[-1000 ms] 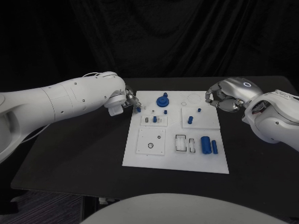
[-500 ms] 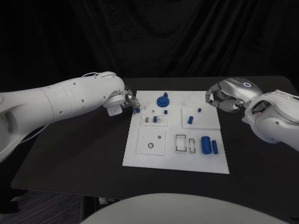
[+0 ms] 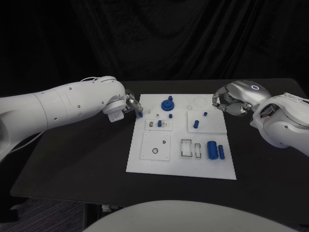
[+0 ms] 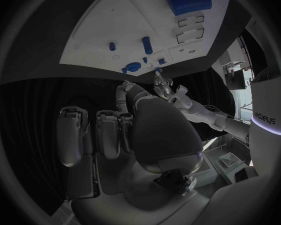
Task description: Assemble the parts on the task board
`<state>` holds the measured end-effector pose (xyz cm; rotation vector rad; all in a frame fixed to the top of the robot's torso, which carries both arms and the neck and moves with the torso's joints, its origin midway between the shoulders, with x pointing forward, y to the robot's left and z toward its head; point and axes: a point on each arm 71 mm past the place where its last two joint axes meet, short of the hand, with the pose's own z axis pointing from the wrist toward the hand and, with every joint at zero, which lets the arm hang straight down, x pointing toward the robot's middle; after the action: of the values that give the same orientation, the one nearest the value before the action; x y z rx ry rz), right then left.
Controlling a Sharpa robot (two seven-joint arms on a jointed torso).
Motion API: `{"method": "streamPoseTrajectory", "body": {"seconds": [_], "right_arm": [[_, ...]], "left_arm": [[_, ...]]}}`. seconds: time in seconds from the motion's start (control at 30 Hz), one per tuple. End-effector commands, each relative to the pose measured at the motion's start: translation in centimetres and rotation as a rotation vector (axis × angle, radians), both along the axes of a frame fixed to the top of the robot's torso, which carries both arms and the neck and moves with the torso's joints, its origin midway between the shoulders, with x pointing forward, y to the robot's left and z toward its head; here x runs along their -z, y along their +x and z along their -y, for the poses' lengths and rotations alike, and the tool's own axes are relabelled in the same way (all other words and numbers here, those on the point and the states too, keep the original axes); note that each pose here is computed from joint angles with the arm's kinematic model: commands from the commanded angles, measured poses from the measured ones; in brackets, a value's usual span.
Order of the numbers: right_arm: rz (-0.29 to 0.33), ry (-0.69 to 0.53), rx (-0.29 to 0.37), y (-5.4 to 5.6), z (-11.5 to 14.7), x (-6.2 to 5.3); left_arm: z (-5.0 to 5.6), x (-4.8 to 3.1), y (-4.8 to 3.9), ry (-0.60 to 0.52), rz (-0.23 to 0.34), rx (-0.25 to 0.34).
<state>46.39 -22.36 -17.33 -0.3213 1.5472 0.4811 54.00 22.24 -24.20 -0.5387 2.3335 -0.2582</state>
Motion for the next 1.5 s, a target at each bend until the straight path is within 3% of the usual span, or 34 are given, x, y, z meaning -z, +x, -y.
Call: {"method": "streamPoseTrajectory", "body": {"seconds": [0.03, 0.27, 0.5, 0.67, 1.5], "right_arm": [[-0.003, -0.004, 0.015, 0.0, 0.2, 0.1], [-0.001, -0.004, 0.019, 0.0, 0.4, 0.1], [0.001, -0.003, 0.019, 0.1, 0.3, 0.1], [0.0, -0.004, 0.019, 0.1, 0.3, 0.1], [-0.002, -0.005, 0.018, 0.1, 0.3, 0.2]], "left_arm": [[0.2, -0.23, -0.29, -0.044, 0.045, -0.014], [0.2, -0.6, -1.68, -0.069, 0.048, 0.003], [1.3, -0.79, -3.29, -0.094, 0.026, 0.058], [2.0, -0.83, -3.97, -0.103, 0.012, 0.089], [3.6, -0.54, -3.46, -0.112, 0.0, 0.138]]}}
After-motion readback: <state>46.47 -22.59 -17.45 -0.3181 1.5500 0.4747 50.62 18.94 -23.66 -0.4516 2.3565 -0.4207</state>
